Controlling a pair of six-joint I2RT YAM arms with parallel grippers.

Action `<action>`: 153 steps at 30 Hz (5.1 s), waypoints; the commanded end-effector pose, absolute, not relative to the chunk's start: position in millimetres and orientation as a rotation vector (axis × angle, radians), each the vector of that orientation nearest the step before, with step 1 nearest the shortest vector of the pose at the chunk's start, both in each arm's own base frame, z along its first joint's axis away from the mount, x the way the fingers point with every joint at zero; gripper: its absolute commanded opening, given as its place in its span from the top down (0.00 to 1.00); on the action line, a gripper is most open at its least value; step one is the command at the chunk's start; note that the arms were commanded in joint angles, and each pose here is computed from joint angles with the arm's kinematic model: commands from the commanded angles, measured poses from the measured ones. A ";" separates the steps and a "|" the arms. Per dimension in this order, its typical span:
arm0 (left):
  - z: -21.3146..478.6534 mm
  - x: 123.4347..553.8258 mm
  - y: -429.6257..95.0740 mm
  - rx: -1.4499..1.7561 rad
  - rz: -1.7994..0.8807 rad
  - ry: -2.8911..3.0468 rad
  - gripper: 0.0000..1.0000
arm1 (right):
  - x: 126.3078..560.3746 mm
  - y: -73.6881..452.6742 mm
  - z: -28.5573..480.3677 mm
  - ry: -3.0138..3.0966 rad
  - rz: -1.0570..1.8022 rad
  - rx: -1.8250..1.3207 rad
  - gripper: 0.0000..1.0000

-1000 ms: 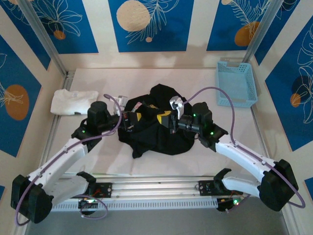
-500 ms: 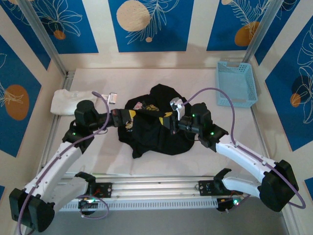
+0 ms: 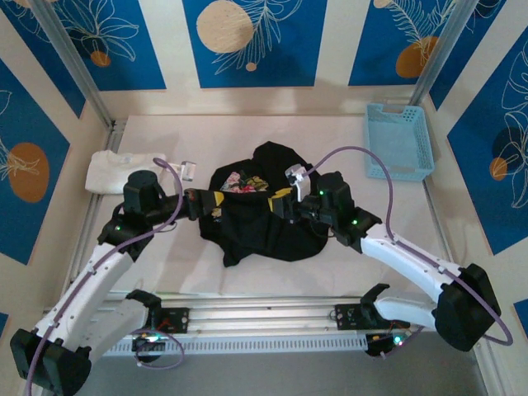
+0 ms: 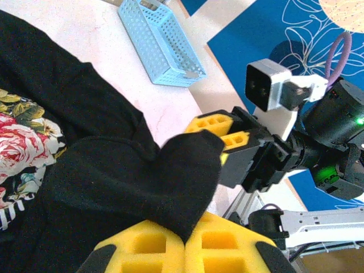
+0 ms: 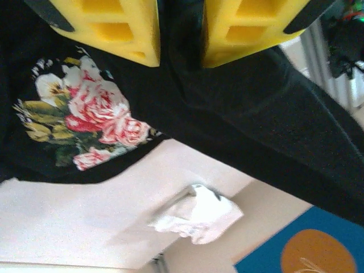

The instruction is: Fold the inside-out t-shirt

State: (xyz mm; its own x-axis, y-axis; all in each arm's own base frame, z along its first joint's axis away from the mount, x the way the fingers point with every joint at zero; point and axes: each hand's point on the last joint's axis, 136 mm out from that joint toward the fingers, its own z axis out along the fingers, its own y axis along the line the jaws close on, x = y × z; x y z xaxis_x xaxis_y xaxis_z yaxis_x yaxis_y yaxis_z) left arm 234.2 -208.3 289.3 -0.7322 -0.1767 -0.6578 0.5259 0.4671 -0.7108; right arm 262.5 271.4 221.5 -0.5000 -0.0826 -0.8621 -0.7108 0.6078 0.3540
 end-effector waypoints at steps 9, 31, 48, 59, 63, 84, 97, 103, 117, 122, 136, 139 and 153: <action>298.1 234.8 -220.8 0.359 -1.342 1.979 1.00 | 251.0 293.4 218.6 1.896 0.567 -0.852 0.50; 261.1 245.8 -224.9 0.345 -1.184 2.063 0.99 | 268.0 280.7 247.5 1.974 0.769 -0.592 1.00; 239.7 209.6 -276.0 0.648 -1.214 1.933 0.69 | 288.8 265.3 248.3 2.058 0.924 -0.429 1.00; 219.2 221.5 -251.0 0.609 -0.989 1.872 0.63 | 286.6 244.8 256.2 2.022 0.992 -0.434 1.00; 211.0 226.5 -250.7 0.595 -0.969 1.887 0.65 | 286.4 244.2 255.0 2.024 1.008 -0.429 1.00; 169.4 237.6 -297.9 0.789 -1.018 2.015 0.52 | 288.8 245.8 247.4 2.049 1.045 -0.412 1.00; 176.5 242.0 -323.4 0.779 -1.191 1.974 0.97 | 289.5 254.4 243.6 2.059 1.105 -0.413 1.00; 162.5 272.0 -294.1 0.627 -0.894 2.069 1.00 | 289.6 257.9 238.4 2.080 1.124 -0.416 1.00; 236.8 236.9 -296.2 0.599 -1.196 1.807 1.00 | 309.7 246.2 190.3 2.341 0.908 -0.346 0.58; 240.6 234.8 -292.3 0.552 -1.221 1.799 1.00 | 309.4 227.3 203.2 2.302 0.828 -0.328 0.54; 241.4 236.9 -288.4 0.523 -1.209 1.799 1.00 | 237.0 259.9 240.2 1.933 1.268 -0.612 0.57; 242.5 236.7 -288.1 0.523 -1.206 1.798 1.00 | 230.9 275.1 236.9 1.919 1.309 -0.670 0.57; 241.2 235.5 -287.5 0.530 -1.203 1.797 1.00 | 236.5 288.0 236.3 1.911 1.326 -0.678 0.77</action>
